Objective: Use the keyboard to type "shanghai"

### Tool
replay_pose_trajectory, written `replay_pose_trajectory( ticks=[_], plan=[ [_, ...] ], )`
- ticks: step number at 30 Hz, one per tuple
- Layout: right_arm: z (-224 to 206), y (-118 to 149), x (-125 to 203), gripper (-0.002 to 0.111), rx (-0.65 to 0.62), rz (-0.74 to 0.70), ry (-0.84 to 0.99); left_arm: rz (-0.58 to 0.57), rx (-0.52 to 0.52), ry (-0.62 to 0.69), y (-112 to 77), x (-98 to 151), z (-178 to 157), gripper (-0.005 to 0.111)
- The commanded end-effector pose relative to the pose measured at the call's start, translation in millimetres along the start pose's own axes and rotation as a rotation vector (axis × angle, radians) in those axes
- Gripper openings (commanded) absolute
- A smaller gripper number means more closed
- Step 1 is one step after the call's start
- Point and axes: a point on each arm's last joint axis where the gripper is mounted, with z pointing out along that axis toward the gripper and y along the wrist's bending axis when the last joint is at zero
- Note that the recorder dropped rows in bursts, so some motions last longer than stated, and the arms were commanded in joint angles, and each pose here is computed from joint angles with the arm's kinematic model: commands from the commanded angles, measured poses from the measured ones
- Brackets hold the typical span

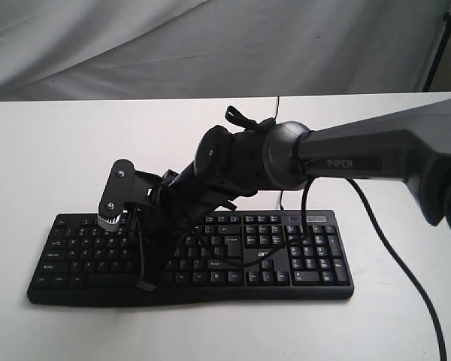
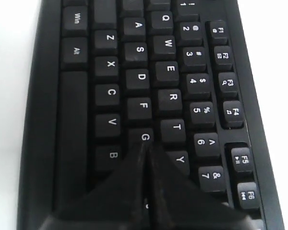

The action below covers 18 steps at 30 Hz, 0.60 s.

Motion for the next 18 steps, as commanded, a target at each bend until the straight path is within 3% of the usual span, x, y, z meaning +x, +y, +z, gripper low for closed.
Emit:
replay_pose_trajectory(
  ticks=[1,18],
  plan=[
    [-1.6,-2.3,1.7,0.0,0.007,0.004,-0.004,-0.001,0.004,-0.009,-0.3,0.7,0.1,0.001],
    [6.3,-2.4,7.5,0.0,0.004,0.011,0.008,-0.001,0.004,-0.009,-0.3,0.7,0.1,0.001]
  ],
)
